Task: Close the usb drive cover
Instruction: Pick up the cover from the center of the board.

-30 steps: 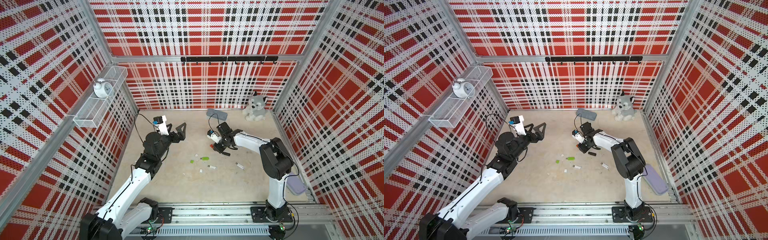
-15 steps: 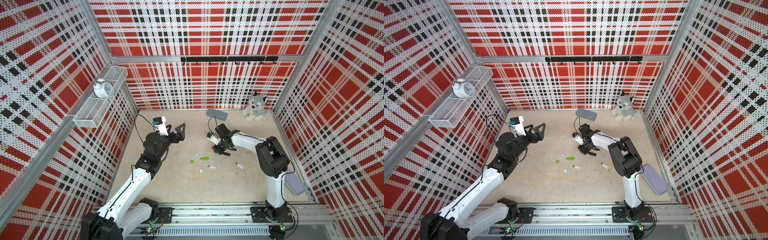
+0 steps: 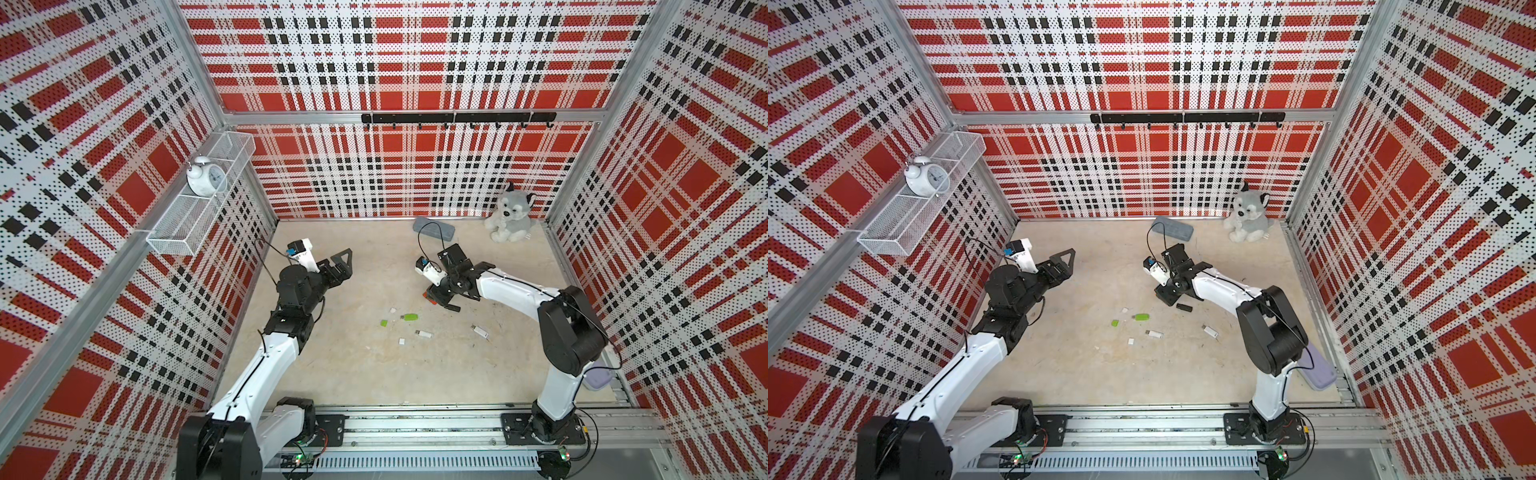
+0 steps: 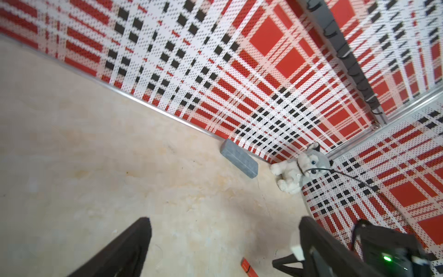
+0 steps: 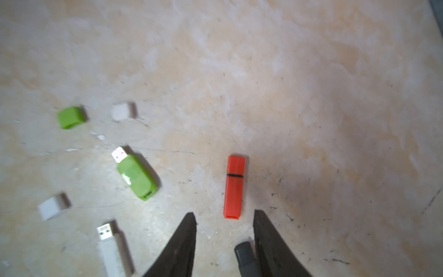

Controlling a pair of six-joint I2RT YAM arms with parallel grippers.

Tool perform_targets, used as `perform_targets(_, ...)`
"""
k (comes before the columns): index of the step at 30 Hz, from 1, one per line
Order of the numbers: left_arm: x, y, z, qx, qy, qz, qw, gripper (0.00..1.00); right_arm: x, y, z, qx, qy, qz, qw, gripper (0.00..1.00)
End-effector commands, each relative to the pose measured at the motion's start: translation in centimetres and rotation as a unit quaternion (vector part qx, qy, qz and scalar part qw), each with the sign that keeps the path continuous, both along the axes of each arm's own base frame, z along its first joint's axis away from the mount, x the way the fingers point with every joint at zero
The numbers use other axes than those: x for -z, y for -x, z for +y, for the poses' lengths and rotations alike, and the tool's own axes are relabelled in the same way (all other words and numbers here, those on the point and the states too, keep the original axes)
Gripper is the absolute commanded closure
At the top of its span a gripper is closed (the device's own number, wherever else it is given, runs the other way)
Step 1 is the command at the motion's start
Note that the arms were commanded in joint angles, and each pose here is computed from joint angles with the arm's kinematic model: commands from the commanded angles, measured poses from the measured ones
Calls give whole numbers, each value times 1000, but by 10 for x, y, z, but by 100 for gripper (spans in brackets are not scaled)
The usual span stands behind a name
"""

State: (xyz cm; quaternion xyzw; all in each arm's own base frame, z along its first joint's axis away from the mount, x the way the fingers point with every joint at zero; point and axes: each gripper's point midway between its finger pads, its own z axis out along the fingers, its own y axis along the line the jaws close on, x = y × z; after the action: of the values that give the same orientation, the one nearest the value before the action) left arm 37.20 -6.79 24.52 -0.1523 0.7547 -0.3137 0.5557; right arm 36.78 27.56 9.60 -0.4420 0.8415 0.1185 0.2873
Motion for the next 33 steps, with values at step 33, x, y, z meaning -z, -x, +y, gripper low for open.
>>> perform_targets(33,45,34,28,-47,16,26,998,2,66,79,137,-205,-43,-18,978,62)
